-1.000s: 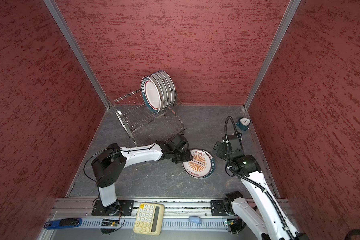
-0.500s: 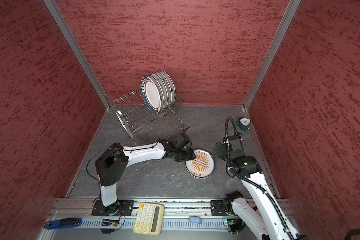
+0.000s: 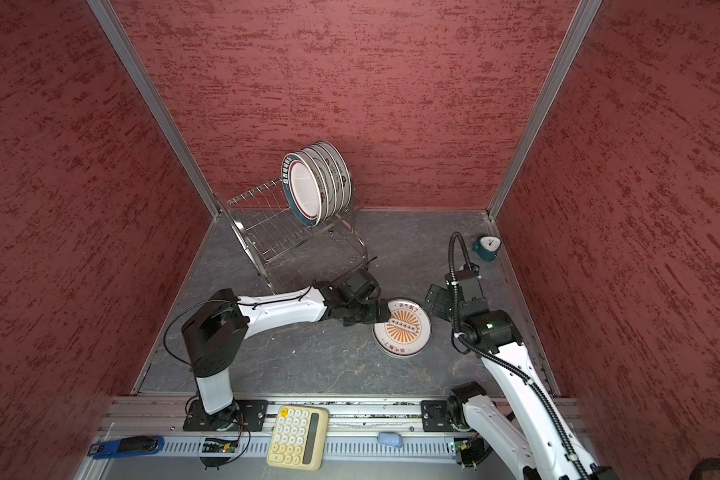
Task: Unload the plates from the dish rack
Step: 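Open the left gripper and draw back while the right gripper reaches toward the rack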
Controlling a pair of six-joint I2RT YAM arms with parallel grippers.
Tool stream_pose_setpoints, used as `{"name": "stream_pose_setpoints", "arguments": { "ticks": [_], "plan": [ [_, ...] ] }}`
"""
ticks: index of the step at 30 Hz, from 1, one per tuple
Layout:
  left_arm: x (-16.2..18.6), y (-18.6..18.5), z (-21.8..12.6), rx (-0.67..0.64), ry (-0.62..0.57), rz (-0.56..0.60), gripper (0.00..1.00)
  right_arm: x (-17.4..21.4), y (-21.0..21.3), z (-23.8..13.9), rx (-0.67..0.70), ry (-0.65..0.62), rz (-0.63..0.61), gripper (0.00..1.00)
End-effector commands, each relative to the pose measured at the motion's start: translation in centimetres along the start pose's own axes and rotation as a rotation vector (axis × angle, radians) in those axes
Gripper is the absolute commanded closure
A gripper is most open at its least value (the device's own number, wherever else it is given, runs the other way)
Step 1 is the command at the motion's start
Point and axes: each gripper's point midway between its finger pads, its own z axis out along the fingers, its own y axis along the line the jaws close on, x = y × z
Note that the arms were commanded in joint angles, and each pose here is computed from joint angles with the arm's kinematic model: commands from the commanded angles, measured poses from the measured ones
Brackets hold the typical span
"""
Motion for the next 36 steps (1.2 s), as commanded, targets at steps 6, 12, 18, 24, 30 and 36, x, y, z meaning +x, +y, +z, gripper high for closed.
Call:
{"name": "stream_pose_setpoints", "arguments": {
  "ticks": [6, 12, 18, 24, 30, 36],
  "plan": [
    [-2.7, 8.9, -3.5, -0.125, -0.091, -0.140, 0.00, -3.3, 6.6, -1.4, -0.255, 0.005, -0.090, 0.01],
    [-1.9, 10.8, -4.3, -0.130, -0.088, -0.124, 0.00, -8.2, 11.8, -4.0, -0.427, -0.099, -0.135, 0.01],
    [-1.0, 14.2, -4.3, -0.141, -0.077, -0.188, 0.00, -14.0, 17.9, -8.2, -0.558, -0.310, -0.250, 0.01],
    [-1.2, 17.3, -5.5, -0.155, -0.096, -0.239, 0.00, -15.3, 25.6, -12.7, -0.641, -0.445, -0.412, 0.01],
    [-1.5, 19.8, -6.1, -0.147, -0.104, -0.278, 0.00, -14.7, 33.2, -15.1, -0.715, -0.475, -0.501, 0.01],
    [-1.8, 21.9, -6.6, -0.135, -0.118, -0.314, 0.00, -13.3, 39.5, -16.8, -0.774, -0.487, -0.520, 0.01]
  ]
}}
